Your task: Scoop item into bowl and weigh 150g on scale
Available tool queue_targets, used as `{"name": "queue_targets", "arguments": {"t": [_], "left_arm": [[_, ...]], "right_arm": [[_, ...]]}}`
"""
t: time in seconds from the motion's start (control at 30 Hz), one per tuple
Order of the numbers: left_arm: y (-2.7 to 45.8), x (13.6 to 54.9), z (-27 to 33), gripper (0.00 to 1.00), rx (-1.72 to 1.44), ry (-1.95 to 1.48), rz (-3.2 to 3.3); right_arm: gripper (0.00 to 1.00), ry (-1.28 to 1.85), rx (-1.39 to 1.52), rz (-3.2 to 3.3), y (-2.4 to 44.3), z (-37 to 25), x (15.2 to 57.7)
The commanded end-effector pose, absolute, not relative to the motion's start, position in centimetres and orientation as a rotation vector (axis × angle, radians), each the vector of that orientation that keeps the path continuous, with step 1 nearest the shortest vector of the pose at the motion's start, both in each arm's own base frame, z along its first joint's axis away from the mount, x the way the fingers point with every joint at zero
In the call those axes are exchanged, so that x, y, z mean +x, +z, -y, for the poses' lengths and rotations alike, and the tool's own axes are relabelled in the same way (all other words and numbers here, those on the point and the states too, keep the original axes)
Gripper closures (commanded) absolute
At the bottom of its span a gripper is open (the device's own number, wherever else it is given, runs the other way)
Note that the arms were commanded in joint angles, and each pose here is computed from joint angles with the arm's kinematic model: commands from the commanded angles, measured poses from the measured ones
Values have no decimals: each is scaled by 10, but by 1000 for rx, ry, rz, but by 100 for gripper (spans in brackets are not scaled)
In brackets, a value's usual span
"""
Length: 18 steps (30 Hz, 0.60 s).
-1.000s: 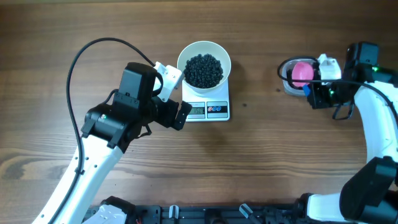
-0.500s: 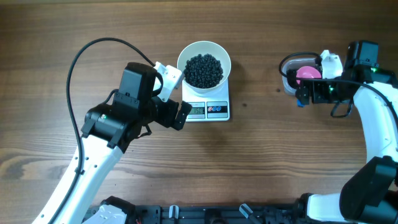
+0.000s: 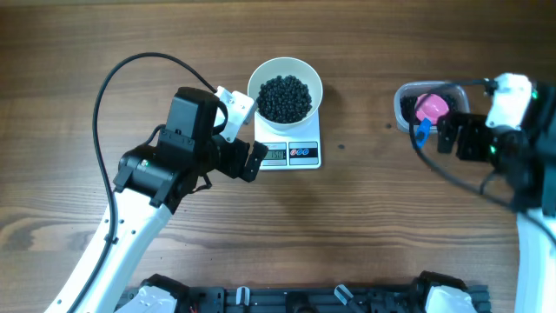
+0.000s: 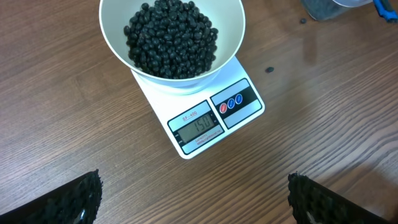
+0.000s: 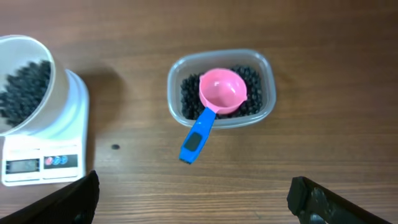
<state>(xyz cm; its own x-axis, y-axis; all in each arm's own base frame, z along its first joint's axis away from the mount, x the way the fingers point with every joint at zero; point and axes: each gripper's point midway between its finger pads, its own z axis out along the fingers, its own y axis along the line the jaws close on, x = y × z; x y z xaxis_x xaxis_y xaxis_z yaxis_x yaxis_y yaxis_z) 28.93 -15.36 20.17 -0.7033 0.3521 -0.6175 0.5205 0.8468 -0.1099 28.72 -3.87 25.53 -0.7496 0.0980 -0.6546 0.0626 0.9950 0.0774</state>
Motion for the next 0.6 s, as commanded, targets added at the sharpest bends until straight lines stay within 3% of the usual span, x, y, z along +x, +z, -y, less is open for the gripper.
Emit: {"name": "queue_targets", "arguments": {"t": [0.0,0.23,0.57], "left_arm": [[208,291,159,0,640,-394,-2401],[208,291,159,0,640,-394,-2401],[208,291,159,0,640,-394,-2401]], "right_arm": [[0,36,141,-2318,285,37,265],[0,17,116,-2236,284,25,217],[0,49,167,-2300,268,23,212]]}}
